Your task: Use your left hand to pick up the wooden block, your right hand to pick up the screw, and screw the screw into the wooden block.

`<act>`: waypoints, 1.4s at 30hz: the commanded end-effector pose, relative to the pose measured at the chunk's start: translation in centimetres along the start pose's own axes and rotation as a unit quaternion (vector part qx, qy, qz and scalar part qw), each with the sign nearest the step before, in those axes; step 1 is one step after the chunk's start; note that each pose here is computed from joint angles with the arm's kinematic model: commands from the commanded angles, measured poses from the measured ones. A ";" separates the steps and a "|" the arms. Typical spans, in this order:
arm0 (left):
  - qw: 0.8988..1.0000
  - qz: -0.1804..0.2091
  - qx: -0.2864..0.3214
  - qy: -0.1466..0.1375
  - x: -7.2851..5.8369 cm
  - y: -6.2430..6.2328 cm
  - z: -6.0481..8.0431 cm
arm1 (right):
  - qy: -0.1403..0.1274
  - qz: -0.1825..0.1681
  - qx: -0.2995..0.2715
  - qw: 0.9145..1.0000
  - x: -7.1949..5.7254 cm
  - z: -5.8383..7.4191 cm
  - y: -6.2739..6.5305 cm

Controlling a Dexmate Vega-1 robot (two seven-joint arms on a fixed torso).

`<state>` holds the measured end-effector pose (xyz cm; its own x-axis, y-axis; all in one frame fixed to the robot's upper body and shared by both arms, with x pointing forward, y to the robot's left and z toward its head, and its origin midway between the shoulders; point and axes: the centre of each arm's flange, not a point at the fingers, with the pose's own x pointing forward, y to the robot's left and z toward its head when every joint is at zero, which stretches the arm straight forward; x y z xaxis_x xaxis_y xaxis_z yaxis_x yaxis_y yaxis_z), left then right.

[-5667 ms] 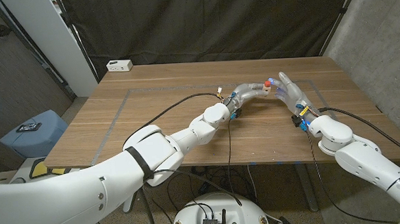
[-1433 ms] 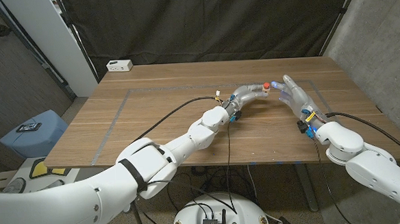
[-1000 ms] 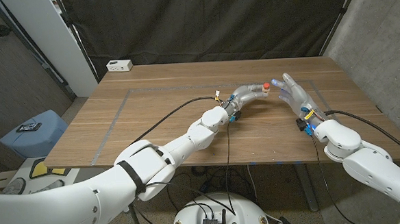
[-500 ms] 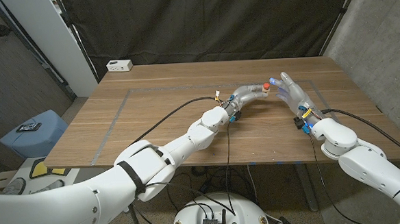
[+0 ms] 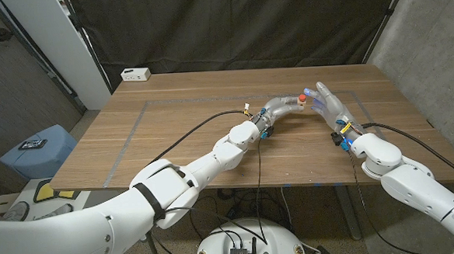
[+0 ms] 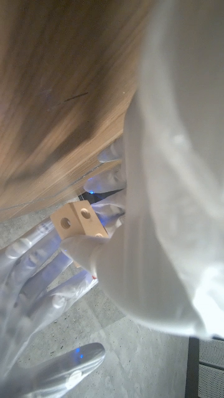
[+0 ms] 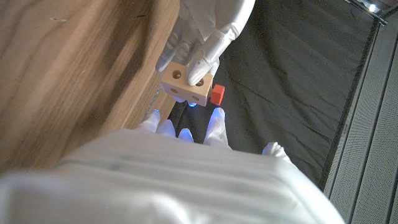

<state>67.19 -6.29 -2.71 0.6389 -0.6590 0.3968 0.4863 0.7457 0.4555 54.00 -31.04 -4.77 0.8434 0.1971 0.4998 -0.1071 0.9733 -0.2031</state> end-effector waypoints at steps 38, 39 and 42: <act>1.000 0.005 -0.012 0.008 0.5 0.8 -0.2 | 0.006 0.004 0.018 1.000 0.8 -0.9 0.9; 1.000 0.005 -0.013 0.008 0.4 0.8 -0.2 | 0.006 0.004 0.018 1.000 0.8 -0.9 0.9; 1.000 0.005 -0.014 0.008 0.4 0.8 -0.2 | 0.007 0.004 0.018 1.000 0.8 -1.0 1.0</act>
<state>67.95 -6.01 -2.32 0.6514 -0.6510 0.3897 0.4924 0.7535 0.4356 55.05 -30.25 -5.25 0.8476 0.2030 0.4903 -0.1301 0.9752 -0.1790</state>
